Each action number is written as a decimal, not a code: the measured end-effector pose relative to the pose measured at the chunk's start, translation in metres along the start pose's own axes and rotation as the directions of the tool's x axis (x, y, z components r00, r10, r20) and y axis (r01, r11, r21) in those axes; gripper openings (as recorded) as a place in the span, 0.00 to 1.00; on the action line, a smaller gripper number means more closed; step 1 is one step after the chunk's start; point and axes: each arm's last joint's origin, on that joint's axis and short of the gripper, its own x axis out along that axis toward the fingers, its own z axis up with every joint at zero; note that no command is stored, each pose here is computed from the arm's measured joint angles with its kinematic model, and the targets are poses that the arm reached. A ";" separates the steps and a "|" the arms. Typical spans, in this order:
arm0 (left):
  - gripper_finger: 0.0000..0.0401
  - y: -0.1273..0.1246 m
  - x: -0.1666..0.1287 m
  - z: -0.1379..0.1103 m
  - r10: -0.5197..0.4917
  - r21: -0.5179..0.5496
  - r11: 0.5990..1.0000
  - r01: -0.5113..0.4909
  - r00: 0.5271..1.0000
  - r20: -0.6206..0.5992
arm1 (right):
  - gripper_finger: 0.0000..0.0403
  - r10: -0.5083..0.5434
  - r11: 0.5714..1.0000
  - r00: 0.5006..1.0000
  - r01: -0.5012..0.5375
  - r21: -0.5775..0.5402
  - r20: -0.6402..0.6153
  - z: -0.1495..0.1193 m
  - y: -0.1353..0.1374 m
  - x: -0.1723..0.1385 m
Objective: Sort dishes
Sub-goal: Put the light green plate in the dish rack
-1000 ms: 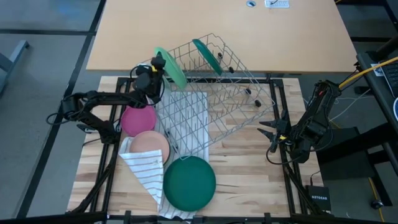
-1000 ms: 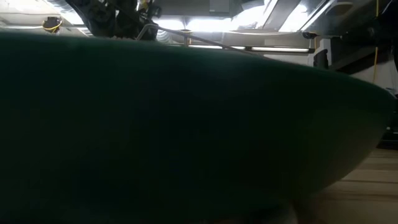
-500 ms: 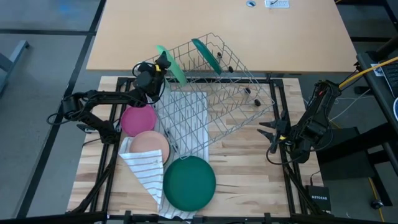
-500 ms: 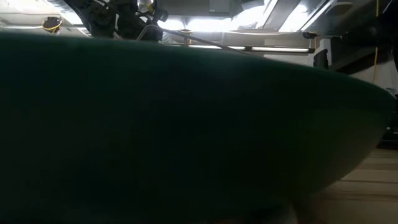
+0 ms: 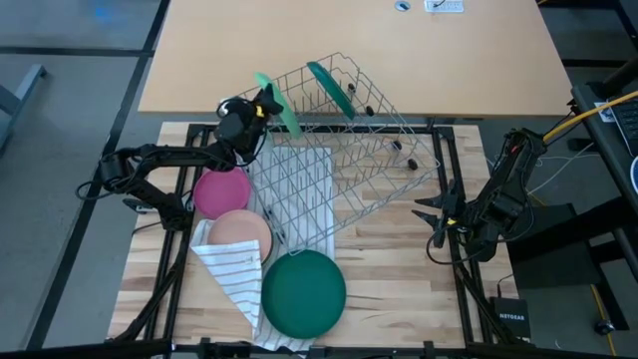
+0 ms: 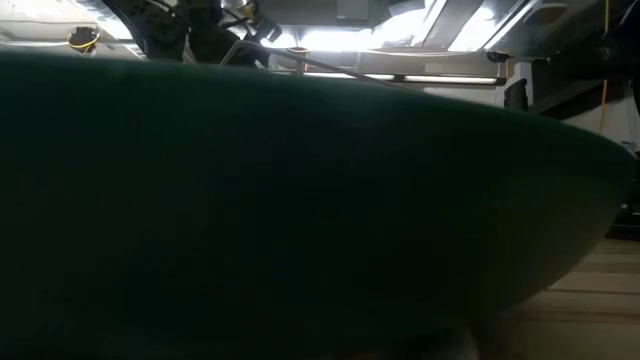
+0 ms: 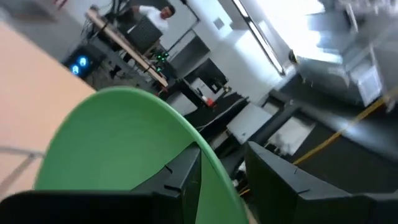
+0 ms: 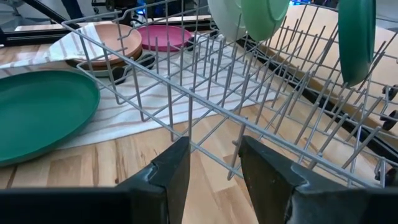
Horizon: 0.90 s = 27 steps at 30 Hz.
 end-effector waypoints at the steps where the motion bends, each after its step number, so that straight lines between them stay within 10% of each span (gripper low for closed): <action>1: 0.28 0.000 0.000 0.000 -0.003 0.042 0.999 0.003 1.000 -0.003 | 0.36 0.001 1.000 1.000 -0.001 0.000 -0.001 0.000 0.000 0.000; 9: 0.28 0.000 0.000 -0.001 0.002 0.377 0.926 0.001 1.000 -0.007 | 0.36 0.017 1.000 0.999 -0.017 0.001 -0.028 -0.001 0.001 0.000; 27: 0.28 0.000 -0.010 -0.016 0.024 0.573 0.818 0.053 0.992 -0.125 | 0.36 0.022 1.000 0.999 -0.022 0.012 -0.026 0.000 0.001 0.000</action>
